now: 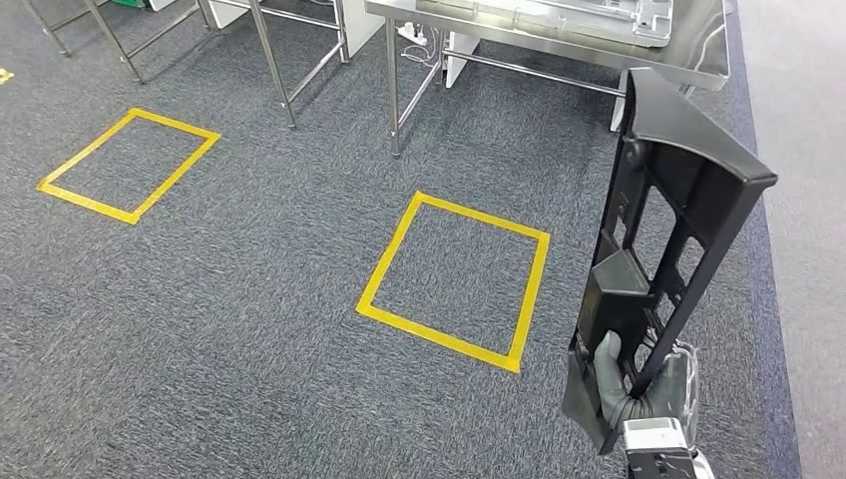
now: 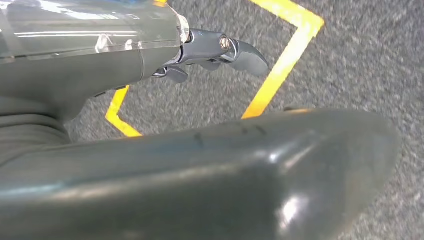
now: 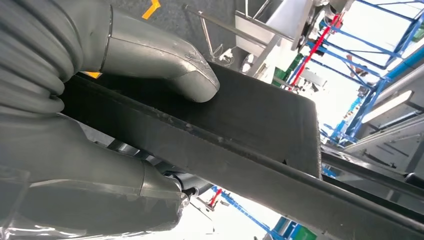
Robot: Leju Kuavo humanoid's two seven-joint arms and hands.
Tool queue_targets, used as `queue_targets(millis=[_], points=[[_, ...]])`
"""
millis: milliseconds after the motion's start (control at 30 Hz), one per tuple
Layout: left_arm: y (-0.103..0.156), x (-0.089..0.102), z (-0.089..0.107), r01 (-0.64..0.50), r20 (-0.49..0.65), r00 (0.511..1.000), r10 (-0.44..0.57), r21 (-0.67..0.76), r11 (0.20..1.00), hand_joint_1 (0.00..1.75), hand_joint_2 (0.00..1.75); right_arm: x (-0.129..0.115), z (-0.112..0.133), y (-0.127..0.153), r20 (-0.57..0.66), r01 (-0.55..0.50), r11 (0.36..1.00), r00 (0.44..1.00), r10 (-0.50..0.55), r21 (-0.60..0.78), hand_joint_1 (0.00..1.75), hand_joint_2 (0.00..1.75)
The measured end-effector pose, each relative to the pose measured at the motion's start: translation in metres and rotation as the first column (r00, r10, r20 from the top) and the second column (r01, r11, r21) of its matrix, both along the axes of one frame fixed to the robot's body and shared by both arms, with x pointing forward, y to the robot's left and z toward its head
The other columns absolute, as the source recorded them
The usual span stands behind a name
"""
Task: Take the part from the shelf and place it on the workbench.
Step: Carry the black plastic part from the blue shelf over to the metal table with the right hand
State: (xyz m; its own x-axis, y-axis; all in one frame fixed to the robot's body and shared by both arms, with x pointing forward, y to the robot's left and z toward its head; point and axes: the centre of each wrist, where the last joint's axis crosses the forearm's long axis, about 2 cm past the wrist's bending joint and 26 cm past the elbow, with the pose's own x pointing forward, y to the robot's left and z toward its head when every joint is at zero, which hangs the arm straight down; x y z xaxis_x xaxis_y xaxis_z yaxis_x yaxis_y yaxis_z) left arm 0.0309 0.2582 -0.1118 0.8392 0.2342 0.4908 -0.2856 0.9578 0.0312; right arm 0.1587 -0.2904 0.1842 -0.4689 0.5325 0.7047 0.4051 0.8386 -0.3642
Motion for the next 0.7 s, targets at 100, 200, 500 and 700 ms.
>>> queue_targets(millis=[100,200,500,700], points=[[0.0,-0.001,0.0,0.001,-0.006,1.0,-0.001,-0.001,1.0,0.0,0.0,0.001,-0.002,0.0,-0.023,-0.004,1.0,1.0,0.004,-0.004,1.75,1.75],[-0.001,-0.002,0.0,0.003,-0.009,1.0,-0.003,-0.003,1.0,0.0,0.0,0.002,-0.003,0.0,-0.039,-0.009,1.0,0.999,0.008,-0.014,1.75,1.75],[0.0,0.002,0.0,-0.004,-0.004,1.0,0.004,-0.003,1.0,0.0,0.0,0.005,-0.003,0.002,-0.056,-0.034,0.999,0.998,0.032,-0.042,1.75,1.75],[0.0,-0.002,0.0,-0.008,-0.017,1.0,0.008,-0.003,1.0,0.0,0.0,0.011,-0.004,0.003,-0.078,-0.056,0.997,0.996,0.052,-0.046,1.75,1.75]])
